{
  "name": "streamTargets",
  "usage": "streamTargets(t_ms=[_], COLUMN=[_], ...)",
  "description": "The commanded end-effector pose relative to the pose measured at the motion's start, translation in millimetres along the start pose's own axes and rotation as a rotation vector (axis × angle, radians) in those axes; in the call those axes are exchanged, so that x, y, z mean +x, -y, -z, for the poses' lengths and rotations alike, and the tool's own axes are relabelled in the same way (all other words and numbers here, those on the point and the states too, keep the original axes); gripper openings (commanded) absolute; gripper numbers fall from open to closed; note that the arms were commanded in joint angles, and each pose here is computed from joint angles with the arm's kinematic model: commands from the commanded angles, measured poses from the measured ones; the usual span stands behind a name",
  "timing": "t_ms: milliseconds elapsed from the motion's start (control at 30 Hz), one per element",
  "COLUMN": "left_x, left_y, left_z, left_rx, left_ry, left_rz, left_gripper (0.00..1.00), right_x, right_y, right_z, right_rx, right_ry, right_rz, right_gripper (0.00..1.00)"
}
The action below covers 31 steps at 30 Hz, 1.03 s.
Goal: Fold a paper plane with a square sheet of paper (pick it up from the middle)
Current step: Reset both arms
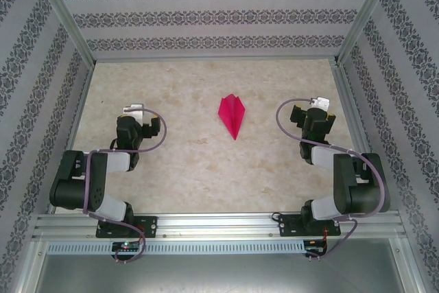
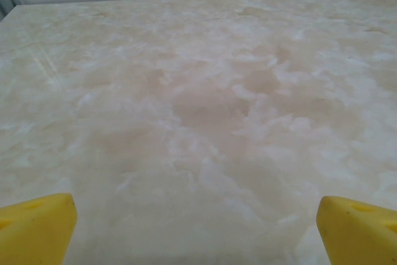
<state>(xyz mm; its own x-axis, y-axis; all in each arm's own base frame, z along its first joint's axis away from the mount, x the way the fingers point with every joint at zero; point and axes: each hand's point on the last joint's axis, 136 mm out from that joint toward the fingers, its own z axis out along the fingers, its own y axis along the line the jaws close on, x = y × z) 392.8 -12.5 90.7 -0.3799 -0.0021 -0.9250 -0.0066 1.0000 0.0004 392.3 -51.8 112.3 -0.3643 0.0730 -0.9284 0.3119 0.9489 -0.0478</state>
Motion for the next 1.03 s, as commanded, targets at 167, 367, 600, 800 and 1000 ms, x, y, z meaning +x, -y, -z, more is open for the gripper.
streamTargets(t_ms=[167,367,600,800,1000], left_x=[-17,-16,-16,-16,-16], left_y=[0,2,8,8,8], left_z=[-5,-7,-8,-9,-9], left_rx=[0.026,0.012,0.040,0.038,0.035], left_ry=[0.091,0.078,0.071,0.069,0.070], left_rz=[-0.017,-0.035,-0.053,-0.056,-0.058], left_gripper=[1.00,1.00,1.00,1.00,1.00], right_x=[-19,-14,-13,-13,-13], right_y=[-25,-29,-29,-29,-29], right_z=[5,6,5,5,6], right_rx=[-0.174,-0.203,-0.199,-0.198,-0.199], right_ry=[0.128,0.147,0.142,0.142,0.146], right_rz=[0.015,0.028,0.030,0.030,0.030], right_gripper=[0.98,0.98,0.98,0.98,0.98])
